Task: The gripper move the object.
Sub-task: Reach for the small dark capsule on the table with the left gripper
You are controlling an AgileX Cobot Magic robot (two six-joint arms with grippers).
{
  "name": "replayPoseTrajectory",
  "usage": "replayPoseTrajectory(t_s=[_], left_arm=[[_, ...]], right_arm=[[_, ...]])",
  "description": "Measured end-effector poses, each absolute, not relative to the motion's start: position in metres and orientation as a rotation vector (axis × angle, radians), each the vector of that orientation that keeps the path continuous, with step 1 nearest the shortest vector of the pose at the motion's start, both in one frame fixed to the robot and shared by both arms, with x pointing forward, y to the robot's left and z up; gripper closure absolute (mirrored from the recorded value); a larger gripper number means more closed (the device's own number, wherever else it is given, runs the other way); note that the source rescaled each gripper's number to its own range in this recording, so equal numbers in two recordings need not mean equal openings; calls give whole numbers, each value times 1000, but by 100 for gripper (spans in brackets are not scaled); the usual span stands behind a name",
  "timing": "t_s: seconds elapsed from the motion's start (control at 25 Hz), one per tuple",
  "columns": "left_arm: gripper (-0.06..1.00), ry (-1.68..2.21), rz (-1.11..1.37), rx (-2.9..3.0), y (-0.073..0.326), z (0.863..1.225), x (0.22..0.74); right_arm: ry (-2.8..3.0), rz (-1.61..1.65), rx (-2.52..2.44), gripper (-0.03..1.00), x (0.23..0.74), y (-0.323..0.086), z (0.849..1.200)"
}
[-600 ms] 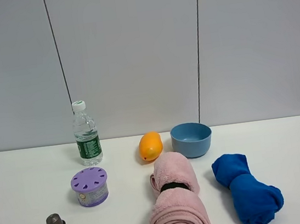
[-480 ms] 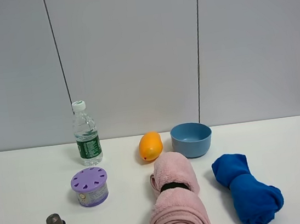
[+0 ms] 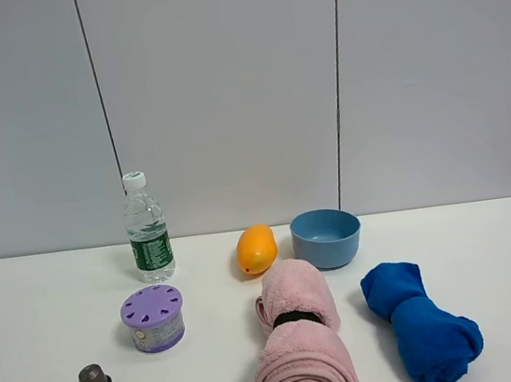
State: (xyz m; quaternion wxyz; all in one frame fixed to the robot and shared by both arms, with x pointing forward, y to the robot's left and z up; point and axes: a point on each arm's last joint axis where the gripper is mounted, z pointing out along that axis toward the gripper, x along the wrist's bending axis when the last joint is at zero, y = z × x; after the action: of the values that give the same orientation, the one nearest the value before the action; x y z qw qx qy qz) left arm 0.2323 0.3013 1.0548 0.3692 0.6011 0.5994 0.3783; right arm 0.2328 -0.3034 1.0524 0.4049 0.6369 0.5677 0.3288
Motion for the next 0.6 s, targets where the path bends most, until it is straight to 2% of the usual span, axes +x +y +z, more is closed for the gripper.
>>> replayPoseTrajectory(t_s=[0.6], left_arm=[[-6, 1537, 973, 1546, 301, 1055, 232]], right_arm=[[1433, 830, 1608, -3, 233, -303, 1052]])
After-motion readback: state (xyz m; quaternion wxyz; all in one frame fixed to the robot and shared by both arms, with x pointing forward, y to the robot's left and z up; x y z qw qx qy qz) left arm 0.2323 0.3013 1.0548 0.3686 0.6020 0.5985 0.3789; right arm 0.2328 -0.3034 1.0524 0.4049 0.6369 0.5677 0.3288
